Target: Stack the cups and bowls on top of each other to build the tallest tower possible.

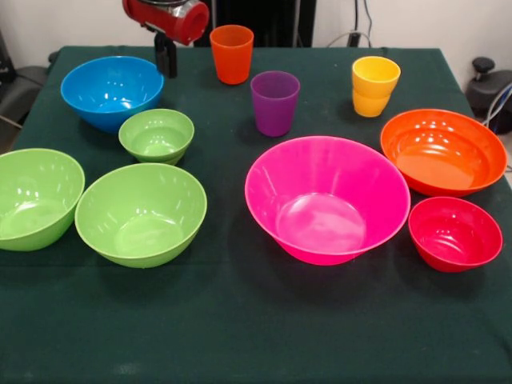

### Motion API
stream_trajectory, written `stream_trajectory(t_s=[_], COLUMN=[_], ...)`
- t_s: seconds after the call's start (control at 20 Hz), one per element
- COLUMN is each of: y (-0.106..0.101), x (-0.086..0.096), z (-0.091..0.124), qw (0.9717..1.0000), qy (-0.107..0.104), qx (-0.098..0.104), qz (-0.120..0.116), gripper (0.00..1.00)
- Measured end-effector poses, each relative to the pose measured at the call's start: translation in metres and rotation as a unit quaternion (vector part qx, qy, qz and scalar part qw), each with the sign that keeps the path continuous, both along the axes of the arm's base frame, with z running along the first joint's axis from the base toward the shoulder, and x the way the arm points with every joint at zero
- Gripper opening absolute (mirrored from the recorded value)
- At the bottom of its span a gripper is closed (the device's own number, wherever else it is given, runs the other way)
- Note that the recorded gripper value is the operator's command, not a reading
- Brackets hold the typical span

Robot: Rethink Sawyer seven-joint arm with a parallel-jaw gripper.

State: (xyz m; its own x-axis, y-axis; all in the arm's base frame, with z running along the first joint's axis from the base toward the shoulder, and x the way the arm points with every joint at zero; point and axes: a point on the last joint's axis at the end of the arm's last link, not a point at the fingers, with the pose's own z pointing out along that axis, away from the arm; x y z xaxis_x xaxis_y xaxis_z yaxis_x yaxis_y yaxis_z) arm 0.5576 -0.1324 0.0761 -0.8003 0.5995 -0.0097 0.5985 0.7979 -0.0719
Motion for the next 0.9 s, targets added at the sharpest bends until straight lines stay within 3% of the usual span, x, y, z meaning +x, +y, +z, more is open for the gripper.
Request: stream_trajectory(t_s=[0.55,0.9], y=[-0.004,-0.007], x=[-0.002,0.005], z=[-0.002,-0.016], qw=[0.9998,0.9995], qy=[-0.004,-0.007], qx=[0.004,0.007], qz=[0.016,0.029], gripper=[0.00,0.00])
